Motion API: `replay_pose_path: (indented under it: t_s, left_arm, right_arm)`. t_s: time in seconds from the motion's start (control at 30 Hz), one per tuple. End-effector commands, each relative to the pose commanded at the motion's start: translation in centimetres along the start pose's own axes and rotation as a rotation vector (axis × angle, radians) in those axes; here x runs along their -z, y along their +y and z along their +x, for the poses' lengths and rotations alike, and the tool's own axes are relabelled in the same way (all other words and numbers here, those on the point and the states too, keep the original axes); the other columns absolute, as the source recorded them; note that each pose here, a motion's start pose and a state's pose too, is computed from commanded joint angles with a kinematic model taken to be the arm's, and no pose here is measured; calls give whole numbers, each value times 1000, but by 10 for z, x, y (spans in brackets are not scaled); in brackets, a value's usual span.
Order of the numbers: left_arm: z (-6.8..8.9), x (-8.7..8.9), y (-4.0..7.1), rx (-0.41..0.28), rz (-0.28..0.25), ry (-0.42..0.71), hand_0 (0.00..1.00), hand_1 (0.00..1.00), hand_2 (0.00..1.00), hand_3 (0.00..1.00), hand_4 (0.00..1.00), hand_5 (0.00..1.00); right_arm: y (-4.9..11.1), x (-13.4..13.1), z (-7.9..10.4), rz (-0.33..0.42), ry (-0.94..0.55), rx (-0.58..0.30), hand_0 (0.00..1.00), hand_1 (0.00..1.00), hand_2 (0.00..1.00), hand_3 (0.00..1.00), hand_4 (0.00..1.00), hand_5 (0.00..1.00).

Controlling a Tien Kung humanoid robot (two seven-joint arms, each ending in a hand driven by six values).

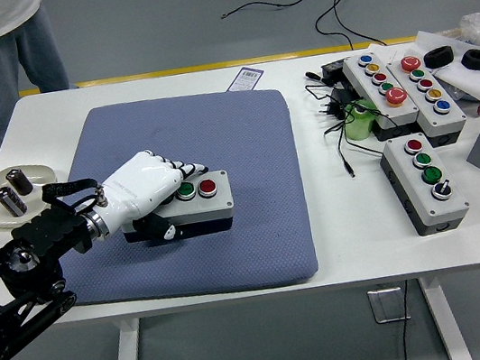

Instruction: Pick up the button,place it on the desk,press the button,press the button

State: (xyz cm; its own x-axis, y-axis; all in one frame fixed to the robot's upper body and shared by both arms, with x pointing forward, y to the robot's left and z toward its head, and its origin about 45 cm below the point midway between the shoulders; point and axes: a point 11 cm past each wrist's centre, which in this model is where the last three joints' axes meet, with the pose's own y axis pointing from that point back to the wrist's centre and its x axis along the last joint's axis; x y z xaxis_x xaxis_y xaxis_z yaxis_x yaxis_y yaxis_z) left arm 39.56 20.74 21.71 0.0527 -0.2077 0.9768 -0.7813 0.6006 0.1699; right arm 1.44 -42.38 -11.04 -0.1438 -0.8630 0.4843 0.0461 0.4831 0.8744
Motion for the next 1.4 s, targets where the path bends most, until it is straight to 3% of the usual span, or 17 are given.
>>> replay_pose_path:
  t_s: [0.17, 0.2, 0.37, 0.4, 0.57, 0.6, 0.77, 0.8, 1.0, 1.17, 1.2, 1.37, 1.4]
  left_arm:
    - [-6, 2, -2, 55, 18, -11, 87, 162, 184, 373, 866, 148]
    - [-8, 3, -2, 74, 24, -16, 260, 398, 414, 843, 930, 318]
    - [-15, 8, 0, 125, 47, 0, 260, 398, 414, 843, 930, 318]
    - [-16, 9, 0, 132, 51, 5, 563, 653, 699, 998, 943, 357]
    - [-15, 8, 1, 148, 54, 31, 563, 653, 699, 998, 943, 357]
    - [-14, 8, 2, 148, 53, 36, 786, 862, 946, 998, 979, 405]
    - [-7, 7, 2, 125, 48, 72, 786, 862, 946, 998, 979, 405]
    - [-5, 6, 2, 117, 49, 84, 877, 935, 998, 998, 998, 436]
    - [9, 1, 8, 85, 50, 189, 904, 958, 998, 998, 998, 454]
    - [31, -2, 17, 23, 61, 264, 904, 958, 998, 998, 998, 454]
    - [39, -2, 19, -19, 73, 276, 863, 924, 991, 998, 960, 717]
    - [80, 6, 31, -239, 159, 286, 863, 924, 991, 998, 960, 717]
    - [85, 7, 33, -266, 173, 295, 42, 145, 204, 788, 777, 998]
  right_arm:
    - [0, -1, 0, -2, 1, -1, 644, 703, 749, 650, 363, 143]
    - [0, -1, 0, -3, 1, -1, 644, 705, 748, 650, 363, 143]
    - [0, -2, 0, -4, 2, -2, 644, 705, 748, 650, 363, 143]
    - [0, -2, 0, -4, 3, -3, 644, 705, 750, 650, 362, 144]
    - [0, -2, 0, -4, 4, -3, 644, 705, 750, 650, 362, 144]
    - [0, -2, 0, -4, 4, -2, 645, 705, 750, 650, 362, 143]
    - [0, -1, 0, -2, 4, -2, 645, 705, 750, 650, 362, 143]
    - [0, -1, 0, -2, 4, -1, 644, 702, 751, 649, 361, 144]
    - [0, 1, -1, 1, 3, -1, 644, 703, 750, 649, 361, 143]
    - [0, 1, 0, 2, 2, -1, 644, 703, 750, 649, 361, 143]
    - [0, 1, 0, 2, 2, -1, 642, 702, 750, 649, 361, 144]
    - [0, 1, -1, 2, -1, 0, 642, 702, 750, 649, 361, 144]
    - [0, 0, -1, 2, -1, 0, 641, 702, 749, 648, 361, 145]
